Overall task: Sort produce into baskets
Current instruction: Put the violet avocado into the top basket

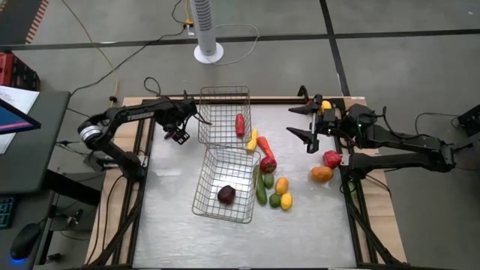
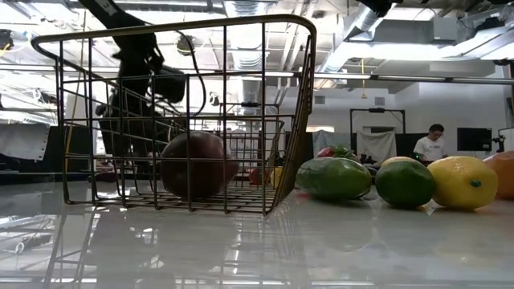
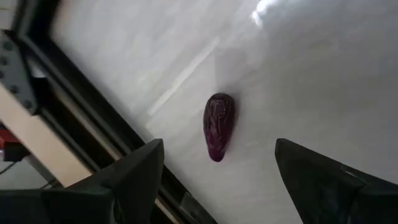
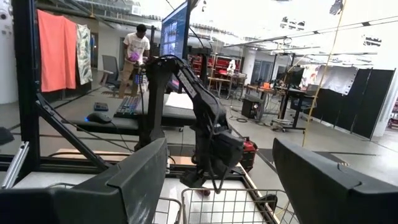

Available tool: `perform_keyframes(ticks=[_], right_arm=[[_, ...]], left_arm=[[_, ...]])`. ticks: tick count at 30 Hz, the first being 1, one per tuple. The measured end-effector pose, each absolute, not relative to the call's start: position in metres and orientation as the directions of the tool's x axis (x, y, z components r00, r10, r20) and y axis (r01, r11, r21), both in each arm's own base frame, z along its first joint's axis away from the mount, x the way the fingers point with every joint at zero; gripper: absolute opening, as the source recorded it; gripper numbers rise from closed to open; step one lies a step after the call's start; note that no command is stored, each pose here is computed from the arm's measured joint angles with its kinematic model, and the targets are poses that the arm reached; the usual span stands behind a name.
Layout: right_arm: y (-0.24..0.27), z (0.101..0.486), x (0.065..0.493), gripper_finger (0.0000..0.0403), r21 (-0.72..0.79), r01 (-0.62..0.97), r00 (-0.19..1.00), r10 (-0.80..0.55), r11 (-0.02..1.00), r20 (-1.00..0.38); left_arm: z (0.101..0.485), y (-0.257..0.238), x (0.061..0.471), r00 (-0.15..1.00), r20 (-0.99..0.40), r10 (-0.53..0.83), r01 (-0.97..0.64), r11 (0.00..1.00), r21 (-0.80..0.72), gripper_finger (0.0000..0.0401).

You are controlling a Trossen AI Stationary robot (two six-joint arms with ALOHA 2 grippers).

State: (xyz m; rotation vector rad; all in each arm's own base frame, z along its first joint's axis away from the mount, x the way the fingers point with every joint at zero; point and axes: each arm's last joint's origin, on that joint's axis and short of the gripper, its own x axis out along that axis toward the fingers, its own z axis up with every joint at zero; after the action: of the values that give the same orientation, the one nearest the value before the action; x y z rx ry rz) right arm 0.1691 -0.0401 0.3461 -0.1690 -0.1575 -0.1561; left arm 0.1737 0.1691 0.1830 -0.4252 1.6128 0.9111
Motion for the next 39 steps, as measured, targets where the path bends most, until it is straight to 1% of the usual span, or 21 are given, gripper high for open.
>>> perform_keyframes(ticks=[3,6,11,17,22,27,32,36,39], right_arm=[[-0.040,0.346,0.169,0.0317,-0.155,0.166,0.976,-0.140,0.974,0.168],[-0.040,0.346,0.169,0.0317,-0.155,0.163,0.976,-0.137,0.974,0.168],[-0.040,0.346,0.169,0.0317,-0.155,0.163,0.976,-0.136,0.974,0.167],[-0.040,0.346,0.169,0.0317,-0.155,0.163,0.976,-0.136,0.974,0.168],[-0.040,0.346,0.169,0.0317,-0.155,0.163,0.976,-0.136,0.974,0.169],[-0.040,0.346,0.169,0.0317,-0.155,0.163,0.976,-0.136,0.974,0.170],[-0.040,0.346,0.169,0.0317,-0.155,0.163,0.976,-0.136,0.974,0.170],[-0.040,0.346,0.169,0.0317,-0.155,0.163,0.976,-0.136,0.974,0.170],[-0.040,0.346,0.169,0.0317,-0.155,0.163,0.976,-0.136,0.974,0.170]], left_arm=[[0.175,0.176,0.171,-0.271,-0.949,0.162,-0.697,0.646,0.310,0.0293],[0.171,0.183,0.168,-0.264,-0.954,0.143,-0.702,0.650,0.292,0.0283],[0.164,0.192,0.163,-0.216,-0.970,0.114,-0.730,0.640,0.238,0.0248],[0.147,0.187,0.150,-0.241,-0.966,0.089,-0.735,0.633,0.242,0.0205],[0.137,0.181,0.146,-0.244,-0.965,0.096,-0.732,0.634,0.248,0.0172],[0.138,0.177,0.150,-0.239,-0.963,0.121,-0.722,0.641,0.260,0.0132],[0.144,0.176,0.149,-0.230,-0.961,0.154,-0.723,0.634,0.275,0.0078],[0.158,0.172,0.144,-0.213,-0.960,0.180,-0.731,0.623,0.279,0.0037],[0.171,0.165,0.139,-0.194,-0.962,0.190,-0.742,0.613,0.271,0.0021]])
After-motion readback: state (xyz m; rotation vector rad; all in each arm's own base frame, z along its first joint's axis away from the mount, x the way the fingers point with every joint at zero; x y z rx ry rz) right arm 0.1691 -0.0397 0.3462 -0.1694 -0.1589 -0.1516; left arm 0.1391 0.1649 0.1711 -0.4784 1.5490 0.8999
